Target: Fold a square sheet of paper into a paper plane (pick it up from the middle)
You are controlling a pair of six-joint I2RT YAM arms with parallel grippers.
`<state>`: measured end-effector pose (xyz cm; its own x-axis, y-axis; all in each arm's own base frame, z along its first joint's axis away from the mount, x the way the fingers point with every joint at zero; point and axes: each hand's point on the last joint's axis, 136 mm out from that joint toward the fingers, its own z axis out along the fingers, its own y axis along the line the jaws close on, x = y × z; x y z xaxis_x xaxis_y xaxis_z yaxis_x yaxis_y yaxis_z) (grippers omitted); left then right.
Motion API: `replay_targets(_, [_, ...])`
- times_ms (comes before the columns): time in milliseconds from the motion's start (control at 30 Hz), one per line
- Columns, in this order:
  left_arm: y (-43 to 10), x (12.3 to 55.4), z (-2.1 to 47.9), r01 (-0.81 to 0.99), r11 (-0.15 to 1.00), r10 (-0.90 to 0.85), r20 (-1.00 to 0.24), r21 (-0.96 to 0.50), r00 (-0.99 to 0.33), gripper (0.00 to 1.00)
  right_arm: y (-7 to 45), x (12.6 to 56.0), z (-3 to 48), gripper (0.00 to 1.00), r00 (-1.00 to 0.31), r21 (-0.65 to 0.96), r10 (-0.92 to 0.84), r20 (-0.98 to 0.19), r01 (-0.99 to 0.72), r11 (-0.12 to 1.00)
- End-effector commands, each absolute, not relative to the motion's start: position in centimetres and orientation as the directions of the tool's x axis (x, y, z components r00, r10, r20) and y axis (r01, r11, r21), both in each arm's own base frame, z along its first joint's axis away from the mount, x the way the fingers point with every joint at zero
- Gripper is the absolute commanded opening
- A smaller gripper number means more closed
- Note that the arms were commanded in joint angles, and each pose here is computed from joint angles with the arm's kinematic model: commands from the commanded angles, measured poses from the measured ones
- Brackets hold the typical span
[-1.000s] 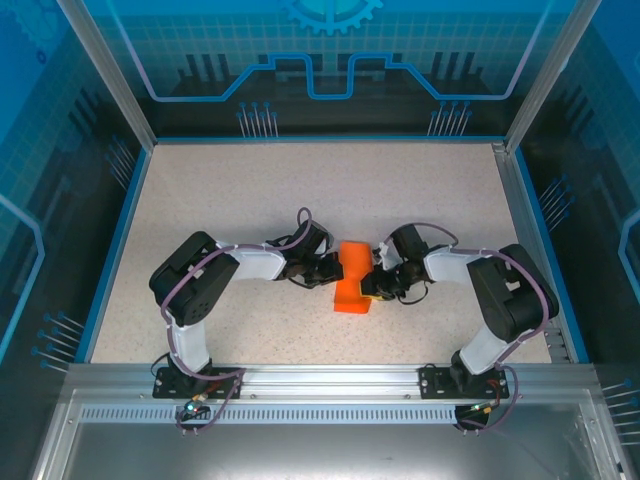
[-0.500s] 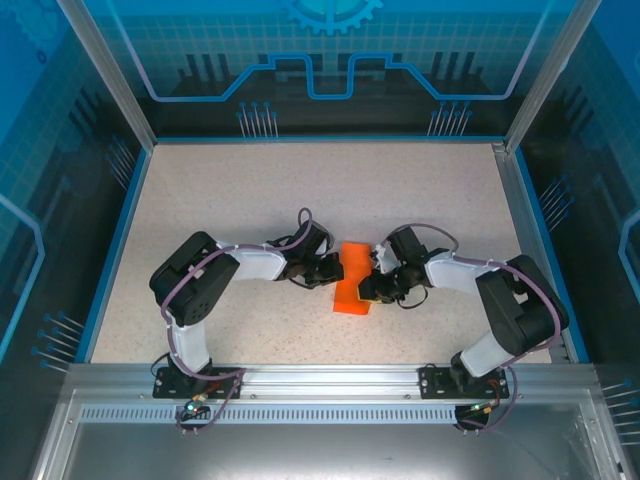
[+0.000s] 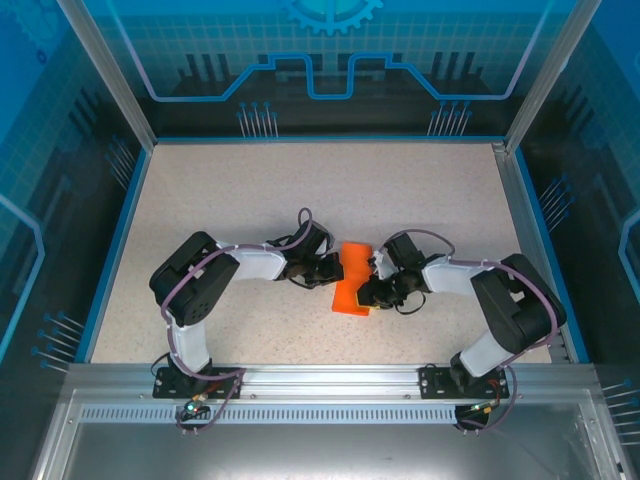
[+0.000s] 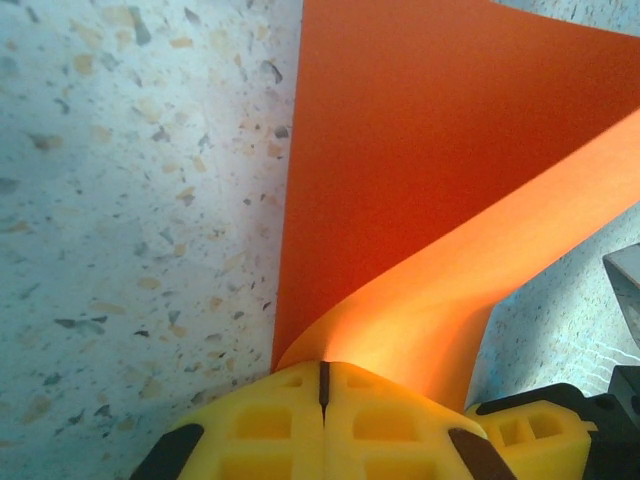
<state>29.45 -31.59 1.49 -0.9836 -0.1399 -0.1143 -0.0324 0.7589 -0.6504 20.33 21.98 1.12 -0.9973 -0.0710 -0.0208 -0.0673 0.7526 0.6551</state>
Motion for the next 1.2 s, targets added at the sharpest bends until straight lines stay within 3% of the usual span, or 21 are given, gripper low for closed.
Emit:
replay_targets(0, [-30.5,28.1,-0.3,-0.042,0.807,-0.108,-0.078,-0.588,-0.991,0.00,20.9,18.3,0.3,0.23,-0.997,0.622,-0.060,0.058,-0.011,0.783])
replay_targets(233, [-30.5,28.2,-0.2,-0.043,0.807,-0.111,-0.080,-0.589,-0.991,0.00,22.6,18.3,2.9,0.25,-0.996,0.711,-0.085,0.019,-0.046,0.702])
replay_targets(567, [-30.6,28.2,-0.3,-0.041,0.807,-0.108,-0.079,-0.589,-0.991,0.00,19.7,16.0,-1.8,0.23,-0.990,0.557,-0.060,0.131,0.023,0.830])
replay_targets(900, [-30.5,28.2,-0.2,-0.040,0.810,-0.108,-0.081,-0.585,-0.991,0.00,21.7,17.9,3.2,0.25,-0.998,0.666,-0.064,-0.007,-0.052,0.744])
replay_targets(1167, [-30.4,28.1,-0.4,-0.038,0.812,-0.104,-0.081,-0.582,-0.991,0.00,20.2,16.0,-0.7,0.24,-0.994,0.617,-0.050,0.097,0.020,0.787])
